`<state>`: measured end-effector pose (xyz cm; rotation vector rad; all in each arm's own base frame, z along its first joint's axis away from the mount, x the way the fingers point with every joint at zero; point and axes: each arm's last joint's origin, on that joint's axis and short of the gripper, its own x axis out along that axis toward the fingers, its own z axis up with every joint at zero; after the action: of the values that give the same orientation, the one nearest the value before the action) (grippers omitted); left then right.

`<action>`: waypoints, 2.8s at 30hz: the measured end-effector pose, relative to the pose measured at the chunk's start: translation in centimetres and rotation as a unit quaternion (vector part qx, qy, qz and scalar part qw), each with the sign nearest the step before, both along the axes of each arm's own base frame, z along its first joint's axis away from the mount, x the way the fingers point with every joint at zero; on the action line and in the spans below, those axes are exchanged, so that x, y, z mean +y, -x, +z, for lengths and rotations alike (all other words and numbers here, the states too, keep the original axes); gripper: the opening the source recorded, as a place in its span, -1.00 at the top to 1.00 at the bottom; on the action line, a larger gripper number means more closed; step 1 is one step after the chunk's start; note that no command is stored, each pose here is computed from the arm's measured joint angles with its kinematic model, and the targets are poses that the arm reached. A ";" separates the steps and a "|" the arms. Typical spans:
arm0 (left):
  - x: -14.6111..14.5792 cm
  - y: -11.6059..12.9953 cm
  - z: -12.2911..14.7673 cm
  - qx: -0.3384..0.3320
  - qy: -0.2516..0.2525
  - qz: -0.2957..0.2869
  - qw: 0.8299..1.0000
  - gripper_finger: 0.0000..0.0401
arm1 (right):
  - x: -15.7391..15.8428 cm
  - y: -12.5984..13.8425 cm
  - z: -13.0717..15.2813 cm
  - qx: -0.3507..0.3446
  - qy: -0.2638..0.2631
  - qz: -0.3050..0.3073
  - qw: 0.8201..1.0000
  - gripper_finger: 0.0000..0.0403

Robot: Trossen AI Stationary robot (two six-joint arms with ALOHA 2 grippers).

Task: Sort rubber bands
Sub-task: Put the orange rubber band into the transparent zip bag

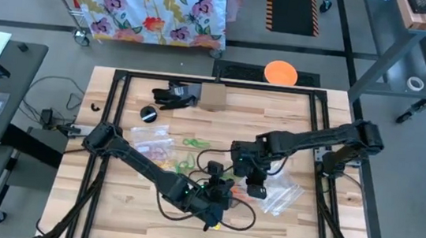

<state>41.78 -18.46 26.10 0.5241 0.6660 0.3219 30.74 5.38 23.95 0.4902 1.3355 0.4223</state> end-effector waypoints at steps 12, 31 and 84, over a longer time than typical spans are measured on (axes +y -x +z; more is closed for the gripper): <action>0.6 -0.4 -0.1 0.009 0.021 -0.010 1.000 1.00 | 1.4 -0.1 1.0 -0.027 -0.004 0.024 0.999 0.97; 0.2 -0.4 0.1 0.010 0.028 -0.038 0.999 1.00 | 0.8 -0.4 1.0 -0.030 -0.004 0.010 0.999 0.97; -0.8 1.0 -0.2 0.017 -0.050 0.010 0.999 1.00 | 0.8 -1.2 1.4 -0.008 -0.040 -0.088 0.995 0.97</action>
<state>40.81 -19.31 25.93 0.6190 0.6904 0.3680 31.92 6.18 25.31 0.6636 1.2513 0.3340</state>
